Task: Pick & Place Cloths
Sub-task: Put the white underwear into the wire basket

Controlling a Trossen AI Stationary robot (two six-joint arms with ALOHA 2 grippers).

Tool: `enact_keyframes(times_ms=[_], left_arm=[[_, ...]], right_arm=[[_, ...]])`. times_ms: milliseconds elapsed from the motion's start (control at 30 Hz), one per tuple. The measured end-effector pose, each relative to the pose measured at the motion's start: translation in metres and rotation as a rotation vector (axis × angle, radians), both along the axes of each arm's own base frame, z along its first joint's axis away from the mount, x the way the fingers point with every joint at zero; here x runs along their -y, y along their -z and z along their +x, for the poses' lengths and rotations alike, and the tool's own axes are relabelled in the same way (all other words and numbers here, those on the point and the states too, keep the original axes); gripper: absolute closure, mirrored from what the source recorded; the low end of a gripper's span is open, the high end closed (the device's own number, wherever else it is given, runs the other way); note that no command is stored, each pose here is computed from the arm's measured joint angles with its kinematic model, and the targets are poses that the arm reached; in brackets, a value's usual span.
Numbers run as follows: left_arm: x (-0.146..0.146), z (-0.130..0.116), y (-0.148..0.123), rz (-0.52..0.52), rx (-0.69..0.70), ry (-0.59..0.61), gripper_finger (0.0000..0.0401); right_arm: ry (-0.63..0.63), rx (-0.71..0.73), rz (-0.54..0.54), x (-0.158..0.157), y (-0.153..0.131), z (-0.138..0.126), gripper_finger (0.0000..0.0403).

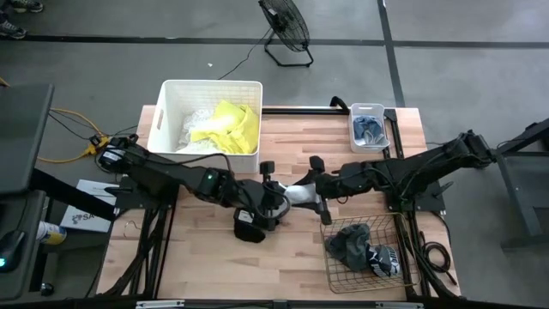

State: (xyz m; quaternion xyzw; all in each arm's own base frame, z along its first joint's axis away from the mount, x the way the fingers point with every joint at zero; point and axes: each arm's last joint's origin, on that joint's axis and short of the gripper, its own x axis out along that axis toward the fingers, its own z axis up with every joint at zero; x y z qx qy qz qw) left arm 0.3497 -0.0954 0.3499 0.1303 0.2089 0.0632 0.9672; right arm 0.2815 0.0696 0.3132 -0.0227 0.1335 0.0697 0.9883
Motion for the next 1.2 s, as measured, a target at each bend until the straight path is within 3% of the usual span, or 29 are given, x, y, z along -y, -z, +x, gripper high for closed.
enact_keyframes(times_ms=[167, 467, 600, 1200], left_arm=[[0.001, 0.001, -0.003, -0.021, 0.031, 0.023, 0.0382], [0.002, 0.001, -0.002, -0.029, 0.021, 0.047, 0.0382], [0.002, 0.001, -0.002, -0.032, 0.018, 0.048, 0.0378], [0.001, -0.003, -0.005, -0.13, 0.024, 0.016, 0.0134]], right_arm=[[0.013, -0.024, 0.068, 0.002, 0.001, 0.0, 0.0206], [0.011, -0.034, 0.103, -0.002, 0.002, -0.001, 0.0331], [0.009, -0.03, 0.103, -0.004, 0.0, -0.003, 0.0349], [0.091, -0.025, 0.158, -0.001, -0.006, -0.011, 0.0363]])
